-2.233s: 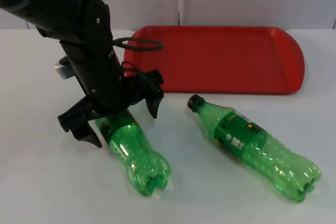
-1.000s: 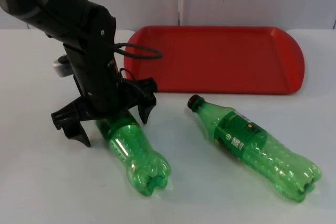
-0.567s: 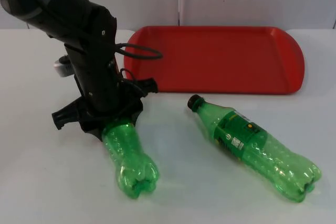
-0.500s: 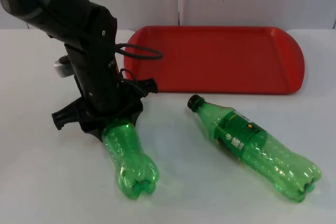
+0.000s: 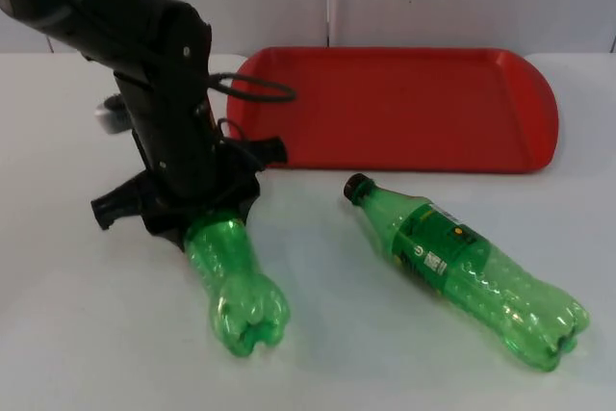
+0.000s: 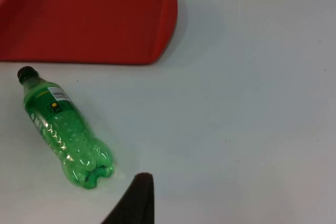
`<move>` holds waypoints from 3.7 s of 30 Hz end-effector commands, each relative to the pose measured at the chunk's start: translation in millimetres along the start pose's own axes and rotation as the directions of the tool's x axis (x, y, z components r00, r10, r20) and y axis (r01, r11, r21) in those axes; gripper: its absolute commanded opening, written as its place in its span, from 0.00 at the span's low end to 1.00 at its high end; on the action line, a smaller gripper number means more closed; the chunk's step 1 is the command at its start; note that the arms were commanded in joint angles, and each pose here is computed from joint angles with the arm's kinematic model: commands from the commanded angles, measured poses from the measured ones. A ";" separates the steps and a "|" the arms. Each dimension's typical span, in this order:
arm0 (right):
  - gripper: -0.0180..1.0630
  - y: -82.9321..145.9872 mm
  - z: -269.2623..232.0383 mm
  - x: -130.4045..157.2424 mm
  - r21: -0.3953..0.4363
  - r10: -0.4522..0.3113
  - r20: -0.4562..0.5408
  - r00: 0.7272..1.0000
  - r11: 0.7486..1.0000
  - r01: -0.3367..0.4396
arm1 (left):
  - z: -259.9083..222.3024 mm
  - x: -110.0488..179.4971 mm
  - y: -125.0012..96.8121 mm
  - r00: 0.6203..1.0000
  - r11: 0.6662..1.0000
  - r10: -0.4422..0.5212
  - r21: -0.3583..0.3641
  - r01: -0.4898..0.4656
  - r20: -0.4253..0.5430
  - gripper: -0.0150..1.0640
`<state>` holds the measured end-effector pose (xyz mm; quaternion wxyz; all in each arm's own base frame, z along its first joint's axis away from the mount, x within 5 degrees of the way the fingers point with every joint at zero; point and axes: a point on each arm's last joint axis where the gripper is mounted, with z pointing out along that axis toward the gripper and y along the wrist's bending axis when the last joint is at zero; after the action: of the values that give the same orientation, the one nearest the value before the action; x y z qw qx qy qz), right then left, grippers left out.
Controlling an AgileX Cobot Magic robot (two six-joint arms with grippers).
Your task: Place the bottle upright on the tray.
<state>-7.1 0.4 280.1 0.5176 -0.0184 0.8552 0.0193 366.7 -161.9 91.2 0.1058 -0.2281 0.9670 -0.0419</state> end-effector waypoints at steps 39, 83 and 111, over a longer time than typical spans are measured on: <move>0.99 0.3 0.0 0.4 0.001 0.008 0.006 1.000 1.000 -0.008 | -225.4 -37.1 -67.3 -0.022 0.378 -0.094 0.015 -0.926 0.995 0.01; 0.99 0.3 0.0 0.4 0.001 0.008 0.006 1.000 1.000 -0.008 | -15.8 -105.6 -100.9 0.062 0.345 -0.095 0.092 -0.934 0.994 0.01; 0.99 0.3 0.0 0.4 0.001 0.008 0.006 1.000 1.000 -0.008 | 43.6 -99.8 -103.2 0.137 0.369 -0.012 0.132 -0.920 0.991 0.01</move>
<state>-7.1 0.4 280.1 0.5176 -0.0166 0.8552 0.0204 507.1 -209.0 75.1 0.7036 0.2362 0.6124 -0.2722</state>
